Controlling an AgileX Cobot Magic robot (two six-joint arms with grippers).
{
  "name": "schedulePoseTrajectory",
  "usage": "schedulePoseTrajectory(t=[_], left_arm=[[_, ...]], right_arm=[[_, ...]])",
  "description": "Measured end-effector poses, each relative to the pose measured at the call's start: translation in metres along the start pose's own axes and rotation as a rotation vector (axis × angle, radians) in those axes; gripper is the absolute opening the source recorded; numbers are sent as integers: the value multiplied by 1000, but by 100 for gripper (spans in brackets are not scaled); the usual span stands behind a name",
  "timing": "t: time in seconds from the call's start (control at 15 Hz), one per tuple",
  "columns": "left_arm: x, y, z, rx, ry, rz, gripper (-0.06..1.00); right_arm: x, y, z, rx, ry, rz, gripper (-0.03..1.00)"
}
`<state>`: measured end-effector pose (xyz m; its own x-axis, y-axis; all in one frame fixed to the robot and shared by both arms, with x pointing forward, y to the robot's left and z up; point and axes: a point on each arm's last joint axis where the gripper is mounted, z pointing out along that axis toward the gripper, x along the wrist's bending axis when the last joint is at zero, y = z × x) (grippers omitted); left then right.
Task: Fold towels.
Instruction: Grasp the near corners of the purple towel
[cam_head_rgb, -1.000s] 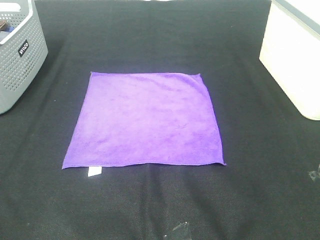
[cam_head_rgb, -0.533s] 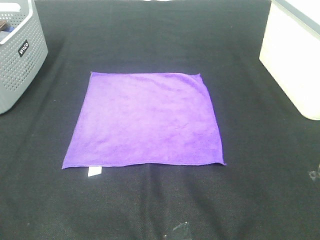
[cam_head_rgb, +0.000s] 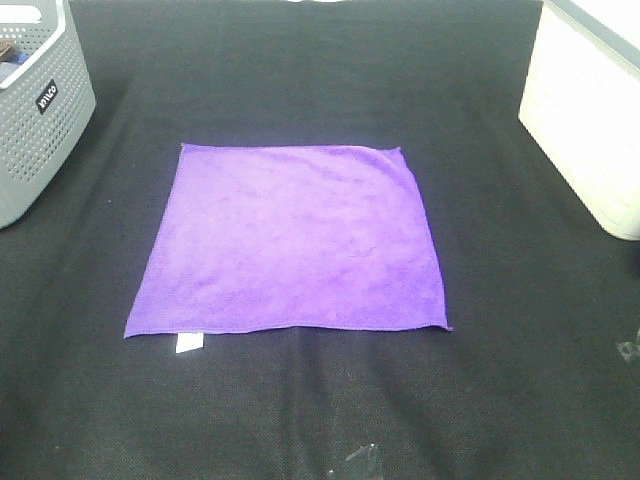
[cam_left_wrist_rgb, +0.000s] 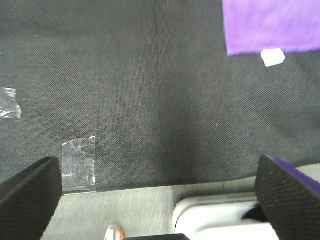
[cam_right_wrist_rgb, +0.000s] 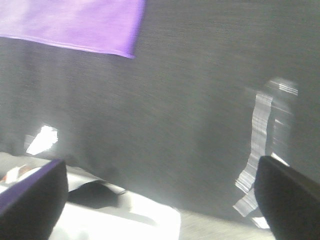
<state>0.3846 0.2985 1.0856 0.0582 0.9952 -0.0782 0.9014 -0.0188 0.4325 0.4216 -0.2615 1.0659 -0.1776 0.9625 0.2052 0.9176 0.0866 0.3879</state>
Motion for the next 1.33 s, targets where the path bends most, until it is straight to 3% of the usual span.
schedulePoseTrajectory(t=[0.13,0.27,0.47,0.53,0.8,0.93,1.13,1.33], left_arm=[[-3,30,28,76,-98,30,99],[0,55,61,130,-265,7,99],[22,83,105,45,-539,-58,99],[24,85,112,36,-568,-76,99],[26,85,114,36,-567,-61,99],[29,85,123,66,-569,-78,99],[41,91,168,178,-592,-141,99],[51,100,195,199,-567,-167,99]], right_arm=[[-17,22,27,46,86,77,95],[-44,34,42,30,222,176,94],[-56,39,65,72,370,134,94],[-56,39,65,71,373,127,93],[-50,42,61,41,428,160,93],[-56,43,77,86,438,197,93],[-74,56,110,145,436,246,93],[-86,69,132,166,432,267,93]])
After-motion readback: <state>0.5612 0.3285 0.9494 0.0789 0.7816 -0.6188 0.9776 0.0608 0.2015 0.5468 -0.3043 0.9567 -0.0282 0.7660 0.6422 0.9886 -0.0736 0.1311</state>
